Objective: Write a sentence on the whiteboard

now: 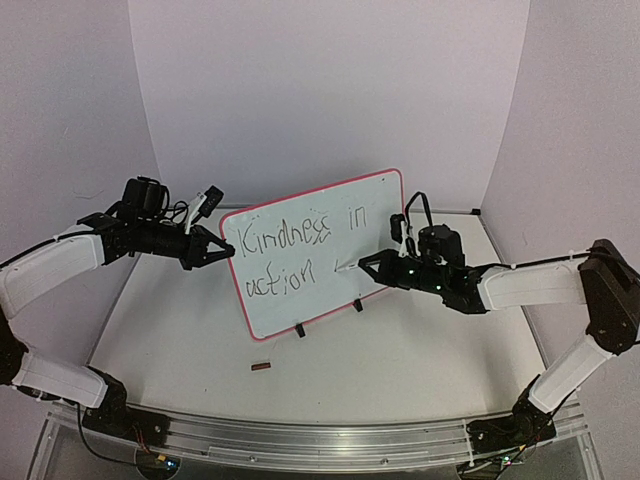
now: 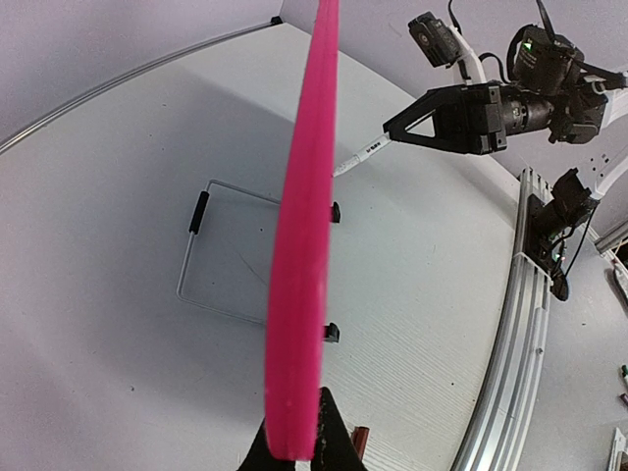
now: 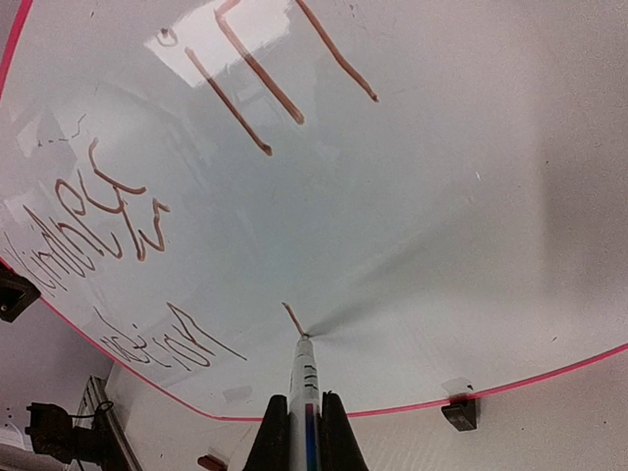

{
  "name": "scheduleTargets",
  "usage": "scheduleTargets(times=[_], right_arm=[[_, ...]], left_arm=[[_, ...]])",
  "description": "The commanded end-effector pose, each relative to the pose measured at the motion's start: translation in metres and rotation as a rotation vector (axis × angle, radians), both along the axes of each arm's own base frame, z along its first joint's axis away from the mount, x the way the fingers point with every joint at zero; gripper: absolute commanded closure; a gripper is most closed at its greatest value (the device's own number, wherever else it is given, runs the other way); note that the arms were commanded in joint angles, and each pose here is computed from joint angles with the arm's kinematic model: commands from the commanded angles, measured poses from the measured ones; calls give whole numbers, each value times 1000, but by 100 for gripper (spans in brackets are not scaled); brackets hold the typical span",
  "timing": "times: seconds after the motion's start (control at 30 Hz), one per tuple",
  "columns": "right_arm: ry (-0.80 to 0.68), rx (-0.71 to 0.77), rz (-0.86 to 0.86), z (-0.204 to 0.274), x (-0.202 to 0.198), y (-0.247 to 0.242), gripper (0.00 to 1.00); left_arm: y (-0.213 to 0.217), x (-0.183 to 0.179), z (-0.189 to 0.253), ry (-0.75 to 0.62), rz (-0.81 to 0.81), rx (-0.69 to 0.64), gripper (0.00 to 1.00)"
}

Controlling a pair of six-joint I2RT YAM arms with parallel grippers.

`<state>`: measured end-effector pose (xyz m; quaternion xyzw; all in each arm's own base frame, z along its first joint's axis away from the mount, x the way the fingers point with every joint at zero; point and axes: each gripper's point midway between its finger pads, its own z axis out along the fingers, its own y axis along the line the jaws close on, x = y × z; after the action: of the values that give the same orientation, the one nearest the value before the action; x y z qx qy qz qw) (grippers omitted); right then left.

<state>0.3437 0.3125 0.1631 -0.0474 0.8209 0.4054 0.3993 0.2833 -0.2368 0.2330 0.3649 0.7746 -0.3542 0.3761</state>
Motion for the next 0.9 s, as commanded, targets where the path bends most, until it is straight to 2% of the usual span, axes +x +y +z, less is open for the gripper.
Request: scheduleTargets(times=[0.0, 0.37, 0.87], right_arm=[[-84, 54, -38, 37, 9, -4, 100], [-135, 64, -76, 56, 13, -10, 100], [-80, 27, -111, 27, 11, -18, 100]], left_arm=[[3, -4, -28, 52, -1, 92, 100], [3, -3, -28, 51, 0, 93, 100], [3, -4, -29, 54, -2, 91, 100]])
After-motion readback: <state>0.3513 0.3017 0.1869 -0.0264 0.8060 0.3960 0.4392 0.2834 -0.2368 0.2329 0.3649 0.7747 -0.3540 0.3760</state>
